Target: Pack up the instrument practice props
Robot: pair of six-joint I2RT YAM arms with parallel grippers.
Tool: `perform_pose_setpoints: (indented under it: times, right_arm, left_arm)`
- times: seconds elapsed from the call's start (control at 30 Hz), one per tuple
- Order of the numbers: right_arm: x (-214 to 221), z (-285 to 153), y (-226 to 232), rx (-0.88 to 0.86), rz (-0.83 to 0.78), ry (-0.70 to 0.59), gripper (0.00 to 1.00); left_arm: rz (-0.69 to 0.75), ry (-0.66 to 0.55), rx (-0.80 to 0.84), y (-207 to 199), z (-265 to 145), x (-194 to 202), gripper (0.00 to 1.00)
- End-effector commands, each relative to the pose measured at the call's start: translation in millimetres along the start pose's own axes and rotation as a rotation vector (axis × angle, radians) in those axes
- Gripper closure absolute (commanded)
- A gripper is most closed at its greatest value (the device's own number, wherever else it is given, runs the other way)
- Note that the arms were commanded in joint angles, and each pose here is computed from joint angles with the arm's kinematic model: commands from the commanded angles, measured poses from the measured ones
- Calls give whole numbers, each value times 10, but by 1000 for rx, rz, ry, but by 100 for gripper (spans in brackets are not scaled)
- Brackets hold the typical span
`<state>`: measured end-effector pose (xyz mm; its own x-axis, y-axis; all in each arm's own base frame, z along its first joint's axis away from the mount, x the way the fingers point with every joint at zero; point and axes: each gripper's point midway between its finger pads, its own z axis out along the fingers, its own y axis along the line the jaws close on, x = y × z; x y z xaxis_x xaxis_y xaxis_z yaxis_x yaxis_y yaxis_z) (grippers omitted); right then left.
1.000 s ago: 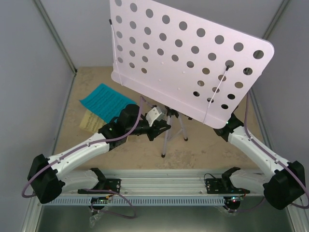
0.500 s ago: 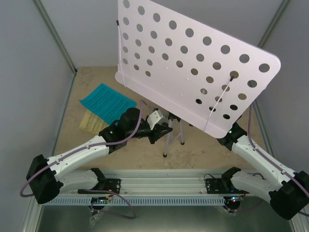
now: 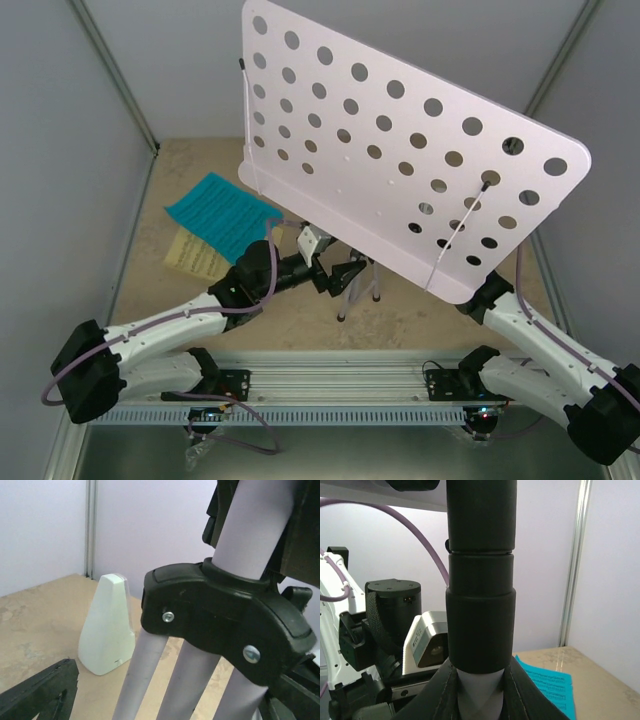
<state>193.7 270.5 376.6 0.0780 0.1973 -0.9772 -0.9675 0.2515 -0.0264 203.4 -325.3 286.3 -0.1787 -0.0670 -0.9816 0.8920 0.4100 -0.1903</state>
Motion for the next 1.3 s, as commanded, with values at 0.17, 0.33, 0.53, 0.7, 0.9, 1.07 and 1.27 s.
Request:
perform_pose_setpoints:
  times: [0.17, 0.33, 0.53, 0.7, 0.9, 1.07, 1.27]
  right_arm:
    - [64, -22, -29, 41, 60, -10, 100]
    - [47, -46, -50, 63, 70, -22, 100]
    - [9, -81, -56, 83, 84, -35, 99]
    - [-7, -115, -92, 115, 96, -51, 100]
    - [-15, -153, -125, 147, 106, -68, 99]
    - [-12, -182, -150, 169, 111, -77, 99]
    - [-41, -234, -189, 205, 134, -109, 99]
  left_arm:
    - [42, -108, 48, -141, 120, 0, 1]
    - [67, -89, 11, -136, 302, 107, 1]
    - [85, -110, -101, -10, 451, 156, 1]
    - [78, -144, -157, 38, 516, 159, 4]
    - [71, -147, -231, 110, 574, 178, 29]
    - [76, -149, -257, 134, 539, 189, 45]
    - [76, -165, -273, 154, 458, 193, 56]
